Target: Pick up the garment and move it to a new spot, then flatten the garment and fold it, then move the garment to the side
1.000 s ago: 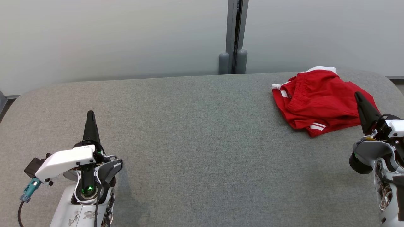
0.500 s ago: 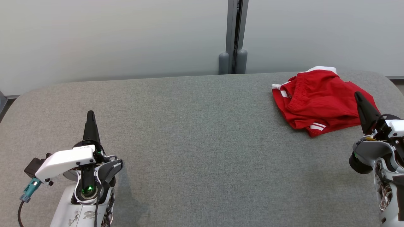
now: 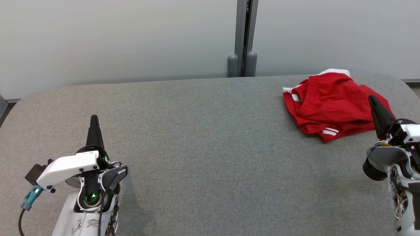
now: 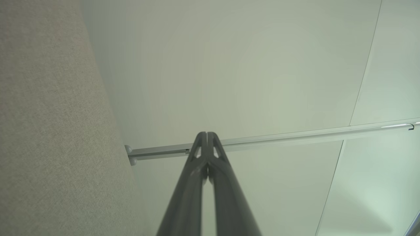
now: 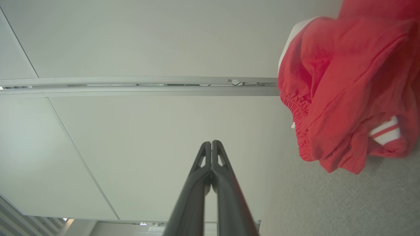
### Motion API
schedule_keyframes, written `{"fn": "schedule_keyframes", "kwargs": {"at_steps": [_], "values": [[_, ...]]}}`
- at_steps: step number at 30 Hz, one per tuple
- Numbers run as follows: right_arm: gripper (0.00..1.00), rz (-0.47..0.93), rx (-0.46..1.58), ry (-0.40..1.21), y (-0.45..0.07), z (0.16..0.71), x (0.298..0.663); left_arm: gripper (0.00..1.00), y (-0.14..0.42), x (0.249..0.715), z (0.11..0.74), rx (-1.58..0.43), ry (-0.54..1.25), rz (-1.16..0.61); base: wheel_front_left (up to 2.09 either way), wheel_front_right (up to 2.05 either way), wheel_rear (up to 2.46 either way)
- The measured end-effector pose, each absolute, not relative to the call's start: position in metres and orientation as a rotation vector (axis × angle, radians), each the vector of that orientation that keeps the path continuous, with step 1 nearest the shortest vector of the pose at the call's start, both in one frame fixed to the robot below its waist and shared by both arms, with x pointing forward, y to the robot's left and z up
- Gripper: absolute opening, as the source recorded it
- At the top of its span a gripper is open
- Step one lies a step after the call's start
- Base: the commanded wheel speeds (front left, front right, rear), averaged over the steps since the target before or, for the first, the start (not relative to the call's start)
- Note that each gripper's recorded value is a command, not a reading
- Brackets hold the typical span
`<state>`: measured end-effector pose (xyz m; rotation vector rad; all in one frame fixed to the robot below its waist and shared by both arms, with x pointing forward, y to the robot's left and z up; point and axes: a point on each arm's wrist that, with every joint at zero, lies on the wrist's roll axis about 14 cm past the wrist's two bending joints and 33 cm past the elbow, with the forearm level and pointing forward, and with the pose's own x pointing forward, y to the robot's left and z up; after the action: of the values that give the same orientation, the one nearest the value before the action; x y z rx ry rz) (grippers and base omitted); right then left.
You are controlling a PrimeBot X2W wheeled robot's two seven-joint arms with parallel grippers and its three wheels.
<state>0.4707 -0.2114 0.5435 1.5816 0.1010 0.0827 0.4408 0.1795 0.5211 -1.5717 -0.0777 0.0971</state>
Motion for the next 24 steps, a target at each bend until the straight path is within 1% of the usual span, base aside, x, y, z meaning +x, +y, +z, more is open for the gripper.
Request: {"fn": "schedule_keyframes", "kwargs": {"at_steps": [24], "values": [[0.0, 0.083, 1.58, 0.102, -0.2113, 0.5436, 0.4707, 0.0, 0.1795, 0.4408, 0.5211, -1.572, -0.078, 0.097, 0.0, 0.0, 0.0]]}}
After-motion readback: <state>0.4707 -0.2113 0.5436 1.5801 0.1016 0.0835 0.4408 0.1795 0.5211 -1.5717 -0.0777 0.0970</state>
